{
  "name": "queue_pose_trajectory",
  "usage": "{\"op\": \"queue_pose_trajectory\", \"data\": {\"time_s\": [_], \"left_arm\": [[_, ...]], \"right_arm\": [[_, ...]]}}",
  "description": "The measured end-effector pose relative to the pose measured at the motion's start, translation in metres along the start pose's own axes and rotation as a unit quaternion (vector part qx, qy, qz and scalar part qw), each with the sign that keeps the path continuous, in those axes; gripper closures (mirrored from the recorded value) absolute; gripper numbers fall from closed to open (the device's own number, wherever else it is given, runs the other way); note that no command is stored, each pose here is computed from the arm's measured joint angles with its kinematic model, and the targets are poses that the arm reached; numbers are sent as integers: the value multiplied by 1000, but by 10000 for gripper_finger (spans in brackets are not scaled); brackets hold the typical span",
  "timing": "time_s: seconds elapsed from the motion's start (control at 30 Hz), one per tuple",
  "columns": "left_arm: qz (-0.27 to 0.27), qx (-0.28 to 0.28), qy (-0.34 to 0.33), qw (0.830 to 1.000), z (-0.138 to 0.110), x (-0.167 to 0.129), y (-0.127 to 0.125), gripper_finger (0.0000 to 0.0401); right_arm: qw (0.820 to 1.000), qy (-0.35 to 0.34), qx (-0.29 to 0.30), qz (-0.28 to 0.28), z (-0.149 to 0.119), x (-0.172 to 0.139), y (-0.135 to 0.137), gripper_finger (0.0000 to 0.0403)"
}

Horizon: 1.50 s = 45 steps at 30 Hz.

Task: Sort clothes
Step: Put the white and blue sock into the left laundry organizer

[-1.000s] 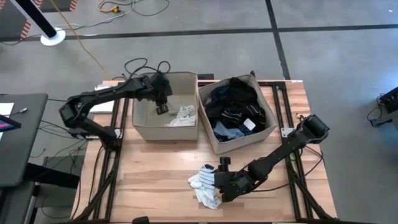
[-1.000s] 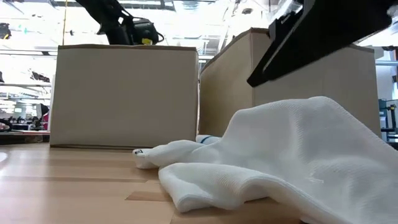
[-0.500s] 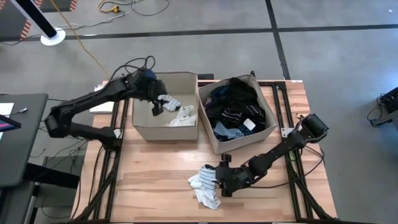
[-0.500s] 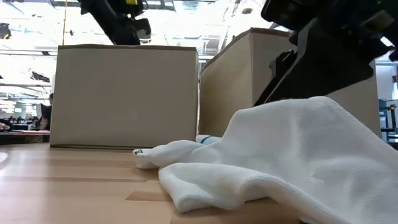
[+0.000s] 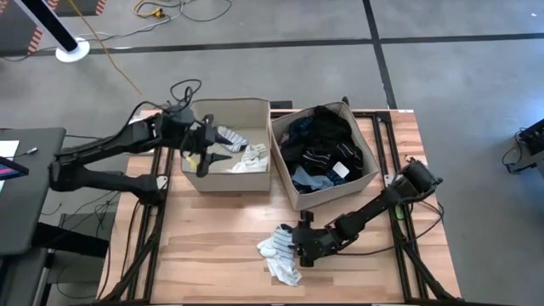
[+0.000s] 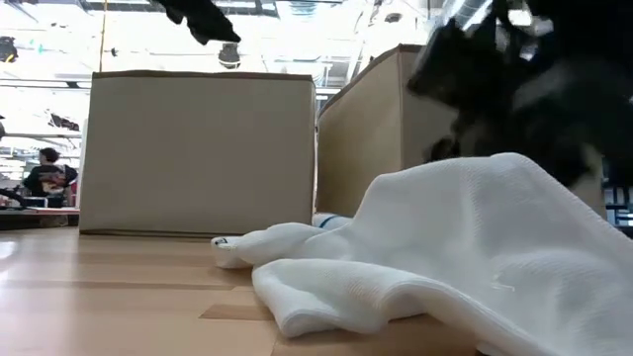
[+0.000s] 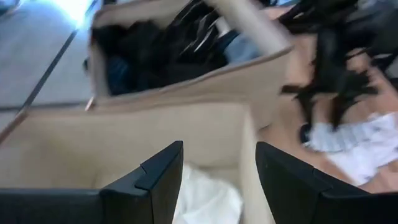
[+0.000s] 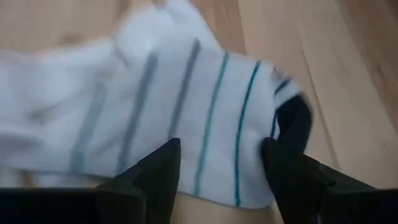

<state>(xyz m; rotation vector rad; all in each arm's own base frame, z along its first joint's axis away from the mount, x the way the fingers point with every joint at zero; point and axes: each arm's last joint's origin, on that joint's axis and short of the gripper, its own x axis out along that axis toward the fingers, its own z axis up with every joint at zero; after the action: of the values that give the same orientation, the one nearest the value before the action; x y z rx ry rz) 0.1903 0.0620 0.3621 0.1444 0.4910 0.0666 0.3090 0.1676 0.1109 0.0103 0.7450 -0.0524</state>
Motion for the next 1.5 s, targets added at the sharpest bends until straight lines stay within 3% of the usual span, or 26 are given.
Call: {"op": "queue_pose_trajectory", "data": {"time_s": [0.13,0.33,0.4,0.53,0.93,1.23,1.5], "left_arm": [[-32,13,-27,999,8,-2,-16,205],[-80,31,-33,996,13,4,-37,205],[-92,37,-31,995,14,8,-43,205],[-120,51,-31,991,17,21,-57,205],[-180,99,-44,978,23,64,-96,205],[-189,102,-105,971,33,100,-123,205],[-189,74,-130,971,32,134,-134,205]], "right_arm": [[1000,6,-2,-8,-2,9,2,207],[999,32,-28,-14,3,3,2,357],[998,45,-35,-16,5,-4,0,388],[999,35,-33,-21,14,-20,-2,390],[992,-92,-56,-62,50,-96,5,401],[971,-163,-84,-154,59,-136,3,402],[954,-188,-124,-200,65,-148,4,402]]}}
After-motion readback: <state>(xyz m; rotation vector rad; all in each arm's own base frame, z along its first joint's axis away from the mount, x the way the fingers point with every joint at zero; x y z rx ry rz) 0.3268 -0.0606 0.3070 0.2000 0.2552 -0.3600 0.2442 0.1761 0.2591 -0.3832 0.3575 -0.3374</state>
